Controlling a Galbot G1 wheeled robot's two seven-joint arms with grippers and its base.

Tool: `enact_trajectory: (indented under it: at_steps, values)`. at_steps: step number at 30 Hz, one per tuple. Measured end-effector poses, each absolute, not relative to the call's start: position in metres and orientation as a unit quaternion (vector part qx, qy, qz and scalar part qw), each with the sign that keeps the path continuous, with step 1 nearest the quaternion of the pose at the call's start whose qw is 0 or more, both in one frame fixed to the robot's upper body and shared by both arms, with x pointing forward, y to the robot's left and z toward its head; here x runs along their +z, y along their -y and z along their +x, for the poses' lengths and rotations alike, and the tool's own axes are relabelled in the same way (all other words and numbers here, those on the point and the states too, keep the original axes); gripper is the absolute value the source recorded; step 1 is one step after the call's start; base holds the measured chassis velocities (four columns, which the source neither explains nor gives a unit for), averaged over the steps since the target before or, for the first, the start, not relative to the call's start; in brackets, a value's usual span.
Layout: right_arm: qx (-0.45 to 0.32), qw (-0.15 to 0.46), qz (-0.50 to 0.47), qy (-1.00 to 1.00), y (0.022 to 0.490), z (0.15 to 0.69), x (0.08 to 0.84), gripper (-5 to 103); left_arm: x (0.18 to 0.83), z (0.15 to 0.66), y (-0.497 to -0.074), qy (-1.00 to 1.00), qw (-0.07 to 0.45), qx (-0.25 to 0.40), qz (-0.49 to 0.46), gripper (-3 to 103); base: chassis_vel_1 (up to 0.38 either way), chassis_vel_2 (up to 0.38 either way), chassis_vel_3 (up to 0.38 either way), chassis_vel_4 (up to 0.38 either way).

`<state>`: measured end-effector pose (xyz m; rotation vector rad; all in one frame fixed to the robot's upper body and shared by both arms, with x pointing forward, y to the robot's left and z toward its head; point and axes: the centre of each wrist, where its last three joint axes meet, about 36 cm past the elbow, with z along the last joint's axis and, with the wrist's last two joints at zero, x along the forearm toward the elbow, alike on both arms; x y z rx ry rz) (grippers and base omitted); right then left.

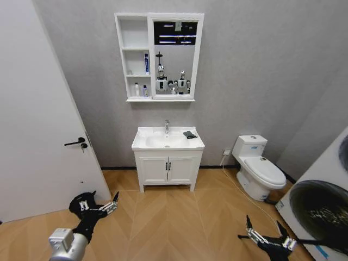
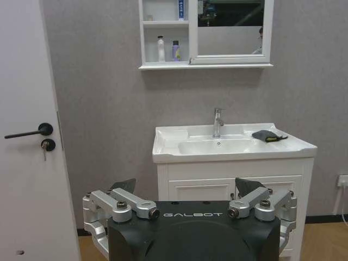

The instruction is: Move facial cleanser and shampoo from washbasin to cabinet, then wipe washbasin with towel.

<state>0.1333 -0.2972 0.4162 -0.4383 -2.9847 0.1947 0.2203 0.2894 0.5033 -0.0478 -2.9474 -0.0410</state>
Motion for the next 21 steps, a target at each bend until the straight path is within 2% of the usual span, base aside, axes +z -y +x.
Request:
enact_trajectory:
  at_steps: [5,13,21]
  values:
    - [0.064,0.059,-0.145,0.986,0.2972,0.1333,0.4162,100,0.5033,0.2203,-0.2893,0.995,0.096,-0.014,-0.017,100,-0.006,-0.047,-0.076,0.066]
    - [0.064,0.059,-0.145,0.986,0.2972,0.1335,0.4162,100,0.5033,0.2203,-0.2893,0.995,0.096,-0.014,-0.017,100,-0.046,0.028,0.104,-0.041]
    - [0.064,0.059,-0.145,0.986,0.2972,0.1334,0.4162,100,0.5033,0.2203,-0.2893,0.995,0.096,-0.014,-0.017,100,0.020,0.005,-0.002,0.008]
